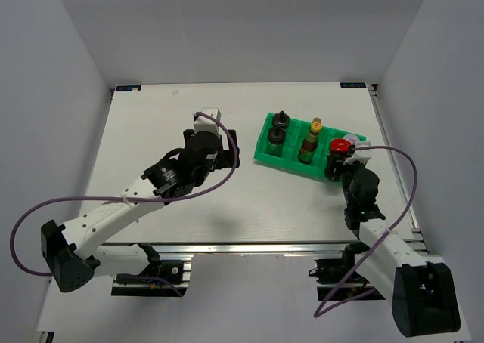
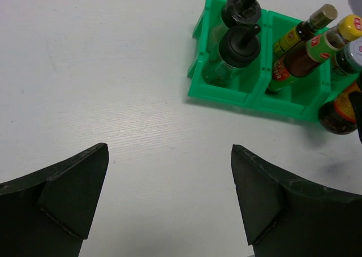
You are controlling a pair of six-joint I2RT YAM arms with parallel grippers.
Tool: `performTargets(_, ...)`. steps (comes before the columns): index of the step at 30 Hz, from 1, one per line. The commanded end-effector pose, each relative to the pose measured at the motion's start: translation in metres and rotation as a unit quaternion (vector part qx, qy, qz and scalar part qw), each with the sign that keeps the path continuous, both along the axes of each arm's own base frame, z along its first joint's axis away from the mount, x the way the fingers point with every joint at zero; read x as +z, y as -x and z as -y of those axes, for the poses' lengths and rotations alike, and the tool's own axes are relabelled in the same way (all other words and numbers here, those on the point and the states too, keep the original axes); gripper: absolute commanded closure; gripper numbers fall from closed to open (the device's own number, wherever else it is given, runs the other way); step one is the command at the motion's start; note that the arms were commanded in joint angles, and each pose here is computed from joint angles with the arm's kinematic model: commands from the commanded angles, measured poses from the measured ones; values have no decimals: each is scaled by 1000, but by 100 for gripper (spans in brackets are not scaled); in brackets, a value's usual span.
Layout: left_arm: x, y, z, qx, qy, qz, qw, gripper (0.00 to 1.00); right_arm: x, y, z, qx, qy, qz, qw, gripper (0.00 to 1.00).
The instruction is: Organize the condiment bottles
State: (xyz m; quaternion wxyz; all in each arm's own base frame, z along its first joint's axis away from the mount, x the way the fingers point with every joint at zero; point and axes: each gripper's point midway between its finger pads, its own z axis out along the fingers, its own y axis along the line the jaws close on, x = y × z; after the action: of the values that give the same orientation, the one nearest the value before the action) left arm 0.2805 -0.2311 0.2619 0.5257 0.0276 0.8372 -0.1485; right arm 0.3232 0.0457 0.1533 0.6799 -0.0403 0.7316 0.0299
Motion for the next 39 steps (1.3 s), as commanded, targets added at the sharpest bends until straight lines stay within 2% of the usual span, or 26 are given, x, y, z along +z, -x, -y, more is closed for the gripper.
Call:
performTargets(1, 0, -15, -10, 29, 4, 4, 1000, 2, 67, -18, 26, -50, -26, 110, 992, 100)
performTargets(14, -15, -38, -27, 45, 12, -1, 999, 2, 87, -23, 41, -49, 2, 170, 984, 100)
performTargets(22, -25, -45, -33, 55, 4, -10, 998, 2, 78, -38, 36, -23, 21, 184, 983, 100)
performTargets(33, -30, -49, -35, 54, -6, -10, 998, 2, 34, -40, 42, -11, 23, 158, 987, 100)
performTargets(39, -27, -49, -35, 51, -3, -5, 999, 2, 27, -35, 39, -1, 15, 150, 989, 100)
